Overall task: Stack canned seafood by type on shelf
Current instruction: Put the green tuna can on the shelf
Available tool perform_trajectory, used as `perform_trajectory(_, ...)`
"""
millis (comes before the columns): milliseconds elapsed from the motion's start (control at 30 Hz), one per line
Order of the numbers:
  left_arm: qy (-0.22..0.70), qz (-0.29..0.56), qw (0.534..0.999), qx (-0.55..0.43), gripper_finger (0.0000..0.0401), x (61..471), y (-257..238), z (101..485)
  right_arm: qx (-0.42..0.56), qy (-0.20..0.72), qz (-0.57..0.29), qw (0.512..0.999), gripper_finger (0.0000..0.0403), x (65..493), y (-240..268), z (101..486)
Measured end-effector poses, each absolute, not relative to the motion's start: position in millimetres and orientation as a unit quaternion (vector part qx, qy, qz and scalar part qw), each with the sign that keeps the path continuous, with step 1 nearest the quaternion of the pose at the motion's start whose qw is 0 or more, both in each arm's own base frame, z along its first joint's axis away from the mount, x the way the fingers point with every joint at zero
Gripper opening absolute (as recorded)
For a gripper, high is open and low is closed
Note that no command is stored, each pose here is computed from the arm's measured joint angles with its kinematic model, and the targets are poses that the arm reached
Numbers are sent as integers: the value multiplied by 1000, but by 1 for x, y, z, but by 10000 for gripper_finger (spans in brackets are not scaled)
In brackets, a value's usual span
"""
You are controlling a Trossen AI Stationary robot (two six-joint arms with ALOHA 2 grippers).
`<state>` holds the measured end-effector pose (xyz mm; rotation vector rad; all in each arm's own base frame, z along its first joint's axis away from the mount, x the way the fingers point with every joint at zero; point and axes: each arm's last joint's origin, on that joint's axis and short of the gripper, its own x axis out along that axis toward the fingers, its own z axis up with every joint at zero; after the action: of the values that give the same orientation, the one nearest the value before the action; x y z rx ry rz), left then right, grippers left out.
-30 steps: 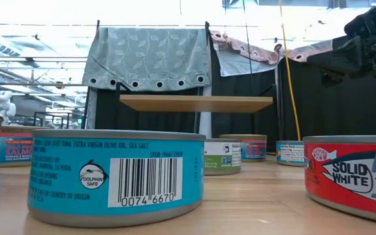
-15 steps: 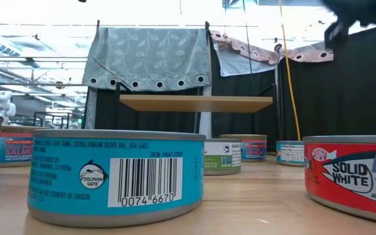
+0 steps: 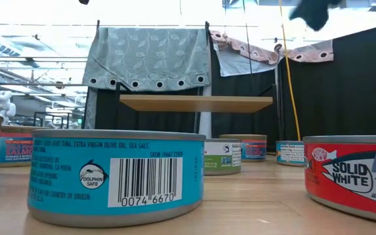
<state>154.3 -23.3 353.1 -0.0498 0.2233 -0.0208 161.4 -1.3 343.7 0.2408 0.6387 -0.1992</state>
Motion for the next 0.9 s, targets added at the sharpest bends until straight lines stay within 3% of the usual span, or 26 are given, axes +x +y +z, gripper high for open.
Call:
perform_trajectory(200, 156, -3, 987, -43, 27, 157, -28, 344, 157, 399, -161, 889, 0, 176, 22, 285)
perform_trajectory(333, 213, 31, 973, -82, 27, 152, -27, 332, 177, 406, -184, 878, 0, 172, 37, 266)
perform_trajectory(733, 332, 244, 894, -177, 27, 134, -14, 290, 205, 413, -153, 874, 0, 168, 52, 264)
perform_trajectory(900, 371, 282, 859, -213, 27, 134, -14, 274, 195, 414, -147, 877, 0, 168, 53, 264)
